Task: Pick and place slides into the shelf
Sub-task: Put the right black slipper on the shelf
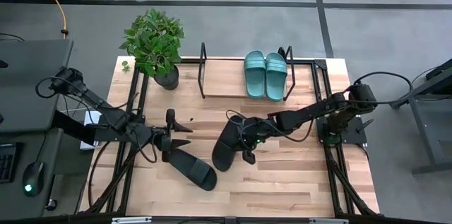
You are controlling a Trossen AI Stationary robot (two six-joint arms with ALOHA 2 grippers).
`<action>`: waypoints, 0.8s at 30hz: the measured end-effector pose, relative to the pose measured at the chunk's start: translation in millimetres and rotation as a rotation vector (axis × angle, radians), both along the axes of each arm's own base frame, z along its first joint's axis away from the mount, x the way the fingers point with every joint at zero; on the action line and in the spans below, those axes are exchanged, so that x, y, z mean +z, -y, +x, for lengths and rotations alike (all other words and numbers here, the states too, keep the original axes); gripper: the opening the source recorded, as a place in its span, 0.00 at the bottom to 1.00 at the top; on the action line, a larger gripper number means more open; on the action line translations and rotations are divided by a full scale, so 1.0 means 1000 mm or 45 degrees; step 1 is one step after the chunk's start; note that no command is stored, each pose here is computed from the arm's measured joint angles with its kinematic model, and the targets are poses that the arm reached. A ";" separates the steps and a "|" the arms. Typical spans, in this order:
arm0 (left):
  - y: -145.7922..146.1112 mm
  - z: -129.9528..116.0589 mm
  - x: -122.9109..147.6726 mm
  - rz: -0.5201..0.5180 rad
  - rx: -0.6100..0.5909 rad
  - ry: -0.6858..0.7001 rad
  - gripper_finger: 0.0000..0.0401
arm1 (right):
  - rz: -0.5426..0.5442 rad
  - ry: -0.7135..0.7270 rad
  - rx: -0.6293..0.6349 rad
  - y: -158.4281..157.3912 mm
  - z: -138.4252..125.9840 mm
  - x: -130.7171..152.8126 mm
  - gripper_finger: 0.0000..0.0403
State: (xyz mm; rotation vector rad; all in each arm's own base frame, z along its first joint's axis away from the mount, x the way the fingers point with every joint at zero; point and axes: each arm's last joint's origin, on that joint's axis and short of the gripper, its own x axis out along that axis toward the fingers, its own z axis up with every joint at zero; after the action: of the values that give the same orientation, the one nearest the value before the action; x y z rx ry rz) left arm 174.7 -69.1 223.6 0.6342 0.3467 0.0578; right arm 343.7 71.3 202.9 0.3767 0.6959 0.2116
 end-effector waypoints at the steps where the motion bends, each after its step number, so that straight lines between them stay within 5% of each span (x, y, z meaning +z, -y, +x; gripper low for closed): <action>1: 0.002 0.001 -0.002 0.036 0.014 -0.008 0.46 | 0.003 0.016 -0.004 0.001 0.001 0.001 0.00; 24: 0.069 0.029 -0.009 0.790 0.317 -0.107 0.46 | -0.031 0.321 -0.060 0.025 -0.015 0.060 0.00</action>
State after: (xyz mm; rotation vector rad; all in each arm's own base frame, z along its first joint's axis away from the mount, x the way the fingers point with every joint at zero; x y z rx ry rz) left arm 203.4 -137.7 214.3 1.2068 0.4926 0.3887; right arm 329.0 45.9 263.2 0.3361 0.4406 0.2020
